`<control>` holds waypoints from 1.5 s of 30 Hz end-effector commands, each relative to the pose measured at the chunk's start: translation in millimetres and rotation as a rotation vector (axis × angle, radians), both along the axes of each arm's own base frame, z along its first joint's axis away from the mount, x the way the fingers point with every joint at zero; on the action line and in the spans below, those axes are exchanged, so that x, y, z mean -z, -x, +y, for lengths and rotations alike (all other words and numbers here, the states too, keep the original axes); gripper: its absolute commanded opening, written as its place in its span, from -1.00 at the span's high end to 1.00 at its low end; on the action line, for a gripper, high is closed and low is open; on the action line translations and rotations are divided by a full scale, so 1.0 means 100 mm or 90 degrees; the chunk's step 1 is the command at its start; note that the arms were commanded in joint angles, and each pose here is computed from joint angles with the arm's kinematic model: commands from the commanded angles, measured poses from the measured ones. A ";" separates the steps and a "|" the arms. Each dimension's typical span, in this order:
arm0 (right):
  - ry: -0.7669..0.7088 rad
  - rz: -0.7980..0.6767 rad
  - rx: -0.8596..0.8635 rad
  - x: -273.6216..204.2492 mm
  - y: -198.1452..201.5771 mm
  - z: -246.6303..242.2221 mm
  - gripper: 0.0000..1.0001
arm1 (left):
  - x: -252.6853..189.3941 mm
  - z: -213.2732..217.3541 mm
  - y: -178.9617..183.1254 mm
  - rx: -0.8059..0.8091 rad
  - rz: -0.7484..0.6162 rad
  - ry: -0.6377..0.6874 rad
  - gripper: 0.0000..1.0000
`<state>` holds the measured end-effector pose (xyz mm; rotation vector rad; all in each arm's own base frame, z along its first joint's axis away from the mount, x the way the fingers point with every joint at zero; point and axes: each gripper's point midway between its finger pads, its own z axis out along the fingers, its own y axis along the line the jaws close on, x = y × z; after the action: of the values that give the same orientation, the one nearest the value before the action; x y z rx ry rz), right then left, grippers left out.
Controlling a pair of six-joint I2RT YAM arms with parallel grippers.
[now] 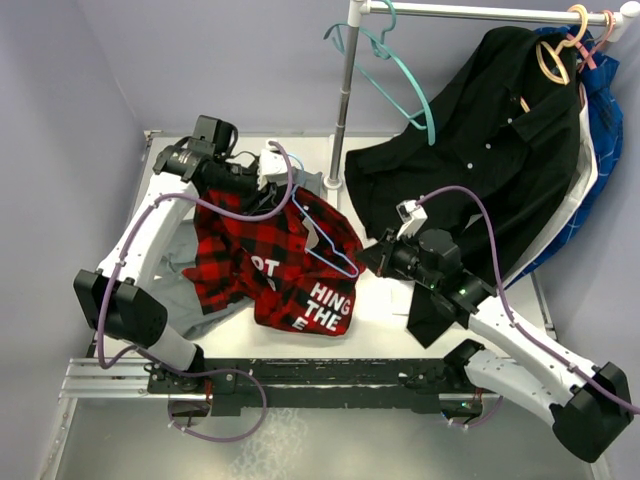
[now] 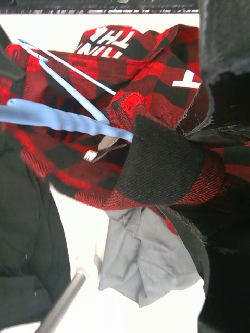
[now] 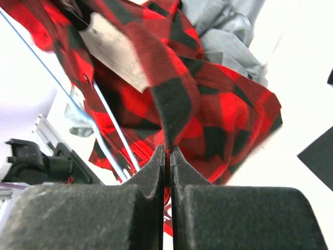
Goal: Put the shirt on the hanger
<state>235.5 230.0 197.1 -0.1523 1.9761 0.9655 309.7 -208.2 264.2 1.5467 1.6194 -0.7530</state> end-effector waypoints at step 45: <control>-0.184 -0.062 -0.132 -1.26 0.09 0.72 1.00 | -0.35 -0.64 -0.38 -0.236 -0.138 0.014 1.00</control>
<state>228.9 273.5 262.6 -0.1648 1.9458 1.1972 349.0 -251.6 256.3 1.3353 1.7369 -0.2578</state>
